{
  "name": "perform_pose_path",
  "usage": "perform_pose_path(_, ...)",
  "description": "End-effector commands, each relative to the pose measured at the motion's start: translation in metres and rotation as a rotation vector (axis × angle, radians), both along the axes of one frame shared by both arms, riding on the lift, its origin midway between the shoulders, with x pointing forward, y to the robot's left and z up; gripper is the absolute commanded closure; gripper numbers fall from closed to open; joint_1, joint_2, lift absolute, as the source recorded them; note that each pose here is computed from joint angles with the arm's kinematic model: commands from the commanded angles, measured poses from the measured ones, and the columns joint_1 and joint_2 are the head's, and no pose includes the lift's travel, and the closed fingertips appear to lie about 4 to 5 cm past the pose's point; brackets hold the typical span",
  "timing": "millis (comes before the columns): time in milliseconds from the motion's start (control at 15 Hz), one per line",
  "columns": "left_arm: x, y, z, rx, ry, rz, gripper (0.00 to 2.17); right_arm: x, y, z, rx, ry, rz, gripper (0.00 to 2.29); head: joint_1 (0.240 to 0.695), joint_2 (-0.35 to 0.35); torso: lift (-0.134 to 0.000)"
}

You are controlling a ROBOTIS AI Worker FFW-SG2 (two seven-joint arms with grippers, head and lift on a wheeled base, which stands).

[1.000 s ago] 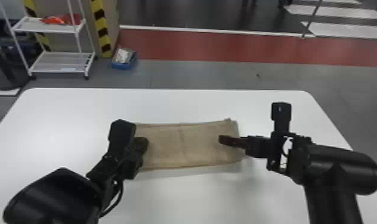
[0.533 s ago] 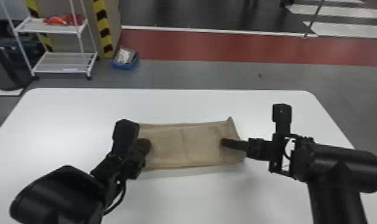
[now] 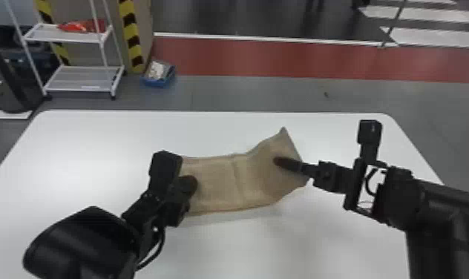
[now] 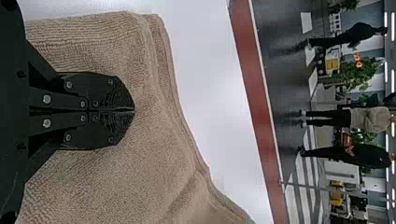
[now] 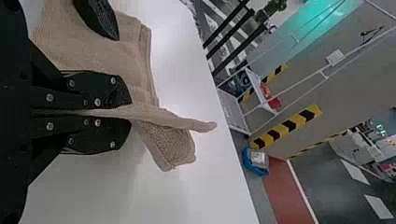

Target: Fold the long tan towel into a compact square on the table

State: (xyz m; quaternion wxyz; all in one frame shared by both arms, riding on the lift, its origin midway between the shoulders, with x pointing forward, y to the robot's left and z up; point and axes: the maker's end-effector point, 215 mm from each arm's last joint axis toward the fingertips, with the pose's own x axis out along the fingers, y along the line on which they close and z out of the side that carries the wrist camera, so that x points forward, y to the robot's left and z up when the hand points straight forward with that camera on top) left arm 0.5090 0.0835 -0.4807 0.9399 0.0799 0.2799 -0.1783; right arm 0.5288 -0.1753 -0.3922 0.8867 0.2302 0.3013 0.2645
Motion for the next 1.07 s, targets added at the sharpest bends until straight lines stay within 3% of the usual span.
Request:
perform_pose_path(0, -0.015, -0.024, -0.005, -0.037, 0.043, -0.039, 1.89, -0.006, 0.002, 0.01, 0.028, -0.013, 0.004, 1.42, 0.695, -0.096, -0.125)
perform_pose_path(133, -0.018, -0.041, 0.023, -0.121, 0.026, -0.065, 1.89, -0.01, -0.004, 0.014, 0.075, -0.003, -0.01, 1.42, 0.695, -0.113, -0.125)
perform_pose_path(267, -0.016, -0.045, 0.065, -0.153, -0.035, -0.07, 1.89, -0.011, -0.021, 0.022, 0.098, -0.008, -0.043, 1.42, 0.695, -0.134, -0.125)
perform_pose_path(400, -0.014, -0.026, 0.076, -0.148, -0.048, -0.046, 1.89, -0.012, -0.039, 0.027, 0.119, -0.01, -0.079, 1.42, 0.695, -0.162, -0.125)
perform_pose_path(600, -0.011, 0.007, 0.068, -0.132, -0.036, -0.008, 1.89, -0.01, -0.064, 0.039, 0.144, -0.023, -0.111, 1.42, 0.695, -0.167, -0.125)
perform_pose_path(733, -0.014, 0.026, 0.046, -0.09, -0.004, 0.002, 1.89, -0.01, -0.069, 0.04, 0.135, -0.022, -0.115, 1.42, 0.695, -0.16, -0.125)
perform_pose_path(1000, -0.031, 0.015, 0.025, -0.112, 0.046, -0.028, 1.89, -0.016, -0.063, 0.038, 0.142, 0.02, -0.099, 1.42, 0.695, -0.152, -0.125)
